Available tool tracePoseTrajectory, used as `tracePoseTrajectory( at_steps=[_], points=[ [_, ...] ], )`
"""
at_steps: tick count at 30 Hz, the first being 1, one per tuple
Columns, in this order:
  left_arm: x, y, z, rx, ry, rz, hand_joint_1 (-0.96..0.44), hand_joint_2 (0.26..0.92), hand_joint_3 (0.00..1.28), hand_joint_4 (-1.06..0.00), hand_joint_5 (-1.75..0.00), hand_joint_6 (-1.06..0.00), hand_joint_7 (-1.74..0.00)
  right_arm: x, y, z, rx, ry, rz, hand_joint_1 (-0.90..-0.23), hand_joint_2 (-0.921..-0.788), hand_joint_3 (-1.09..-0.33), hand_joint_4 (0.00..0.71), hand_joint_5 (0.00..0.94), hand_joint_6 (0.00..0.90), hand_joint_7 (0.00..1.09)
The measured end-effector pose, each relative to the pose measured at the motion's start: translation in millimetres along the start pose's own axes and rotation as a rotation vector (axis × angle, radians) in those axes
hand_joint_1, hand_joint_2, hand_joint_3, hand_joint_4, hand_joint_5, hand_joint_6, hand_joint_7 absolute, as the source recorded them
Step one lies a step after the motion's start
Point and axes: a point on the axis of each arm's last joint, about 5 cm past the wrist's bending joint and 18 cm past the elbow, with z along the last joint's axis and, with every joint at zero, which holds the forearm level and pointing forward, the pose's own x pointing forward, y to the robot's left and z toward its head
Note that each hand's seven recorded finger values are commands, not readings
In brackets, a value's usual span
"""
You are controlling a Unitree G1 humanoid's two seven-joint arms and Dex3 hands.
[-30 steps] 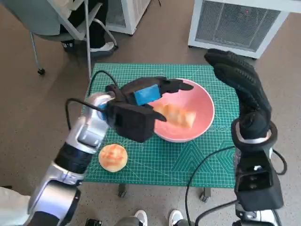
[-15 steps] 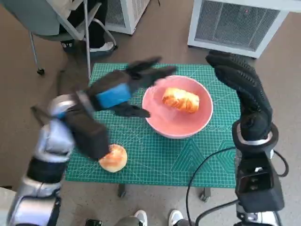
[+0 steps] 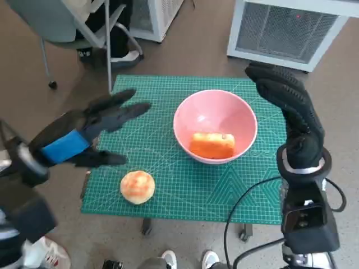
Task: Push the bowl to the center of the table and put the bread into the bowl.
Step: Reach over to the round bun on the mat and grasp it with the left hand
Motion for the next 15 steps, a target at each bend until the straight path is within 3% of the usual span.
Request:
tracePoseTrajectory(
  at_steps=[15],
  points=[
    [-29,-30.8,-12.5,-0.061,0.154,-0.175,-0.33,0.919,0.03,-0.24,-0.03,-0.31,-0.11,-0.8,3.7,-1.4,0.033,0.009,-0.004,-0.574,-0.921,-0.761,0.313,0.001,-0.001,0.69]
  ],
)
